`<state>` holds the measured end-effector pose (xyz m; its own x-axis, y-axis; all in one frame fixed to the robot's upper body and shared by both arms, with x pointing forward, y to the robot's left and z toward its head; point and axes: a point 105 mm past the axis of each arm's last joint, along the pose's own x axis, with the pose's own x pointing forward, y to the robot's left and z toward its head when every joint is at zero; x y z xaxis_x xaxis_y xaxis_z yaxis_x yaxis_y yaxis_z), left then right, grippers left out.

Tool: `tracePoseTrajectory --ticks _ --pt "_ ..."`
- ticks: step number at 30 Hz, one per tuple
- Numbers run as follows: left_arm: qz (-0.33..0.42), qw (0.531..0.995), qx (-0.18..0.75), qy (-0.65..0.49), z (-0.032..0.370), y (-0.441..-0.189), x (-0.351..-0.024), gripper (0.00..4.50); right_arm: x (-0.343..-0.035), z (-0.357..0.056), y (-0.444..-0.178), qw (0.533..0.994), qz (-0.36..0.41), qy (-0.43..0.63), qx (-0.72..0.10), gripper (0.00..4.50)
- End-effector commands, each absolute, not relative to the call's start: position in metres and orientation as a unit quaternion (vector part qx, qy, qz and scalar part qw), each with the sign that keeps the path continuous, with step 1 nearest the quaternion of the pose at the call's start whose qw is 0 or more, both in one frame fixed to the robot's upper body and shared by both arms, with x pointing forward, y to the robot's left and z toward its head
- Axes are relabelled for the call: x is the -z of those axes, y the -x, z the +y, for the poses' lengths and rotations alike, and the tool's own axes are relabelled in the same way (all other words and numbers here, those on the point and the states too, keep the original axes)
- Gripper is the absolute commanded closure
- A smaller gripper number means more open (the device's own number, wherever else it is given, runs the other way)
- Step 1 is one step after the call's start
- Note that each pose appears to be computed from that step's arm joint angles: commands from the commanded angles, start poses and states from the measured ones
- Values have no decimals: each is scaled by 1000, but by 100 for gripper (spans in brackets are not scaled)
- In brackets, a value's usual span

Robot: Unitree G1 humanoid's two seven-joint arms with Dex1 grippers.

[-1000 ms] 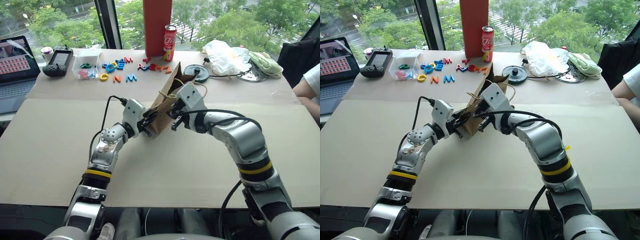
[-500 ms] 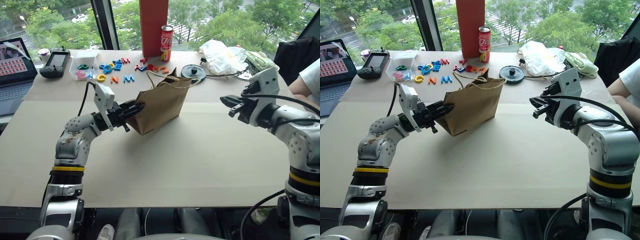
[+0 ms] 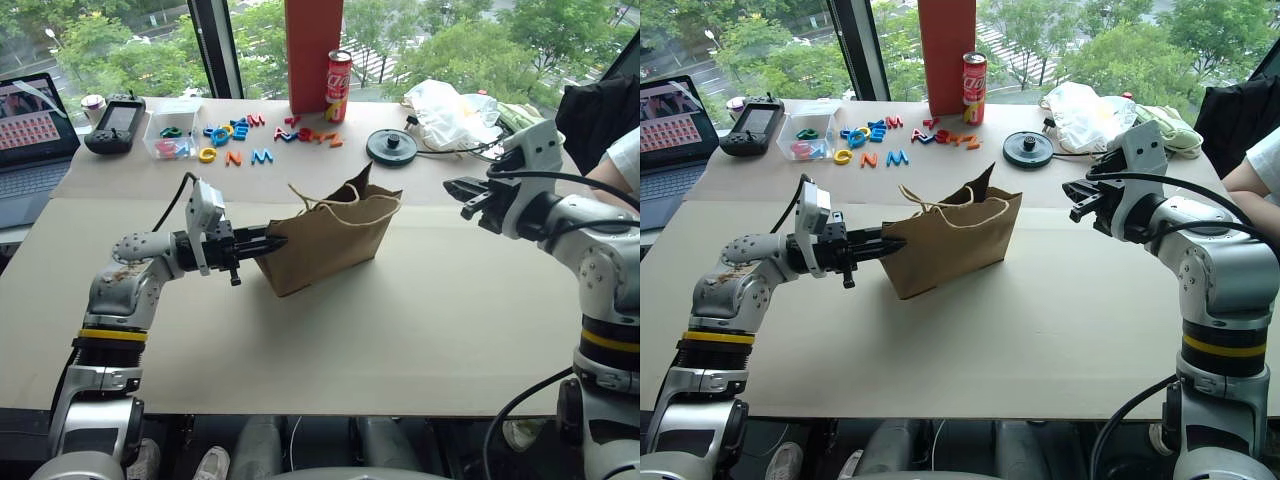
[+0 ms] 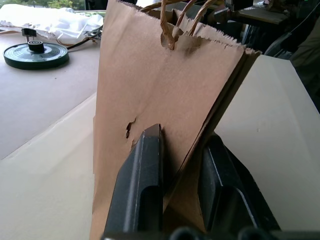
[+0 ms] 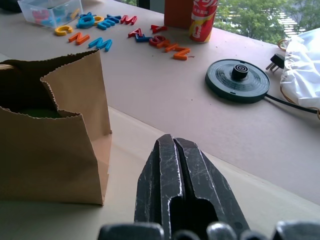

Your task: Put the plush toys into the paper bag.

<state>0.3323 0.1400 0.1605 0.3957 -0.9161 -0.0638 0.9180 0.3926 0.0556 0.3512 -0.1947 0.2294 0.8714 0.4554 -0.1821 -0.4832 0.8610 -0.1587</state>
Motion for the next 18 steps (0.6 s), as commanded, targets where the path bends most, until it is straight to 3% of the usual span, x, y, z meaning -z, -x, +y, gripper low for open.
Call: tracePoseTrajectory --ticks 1,4,8,18 --pt "-11 842 535 -64 140 -336 -169 352 -241 -188 -346 960 46 112 -254 450" --pt "-17 845 531 -61 140 -337 -170 352 -240 -189 -346 960 48 111 -254 450" --pt "-25 846 529 -56 140 -339 -174 442 -239 -190 -347 960 50 110 -252 450" --pt "-33 846 528 -65 136 -344 -175 442 -235 -191 -347 960 56 112 -249 450"
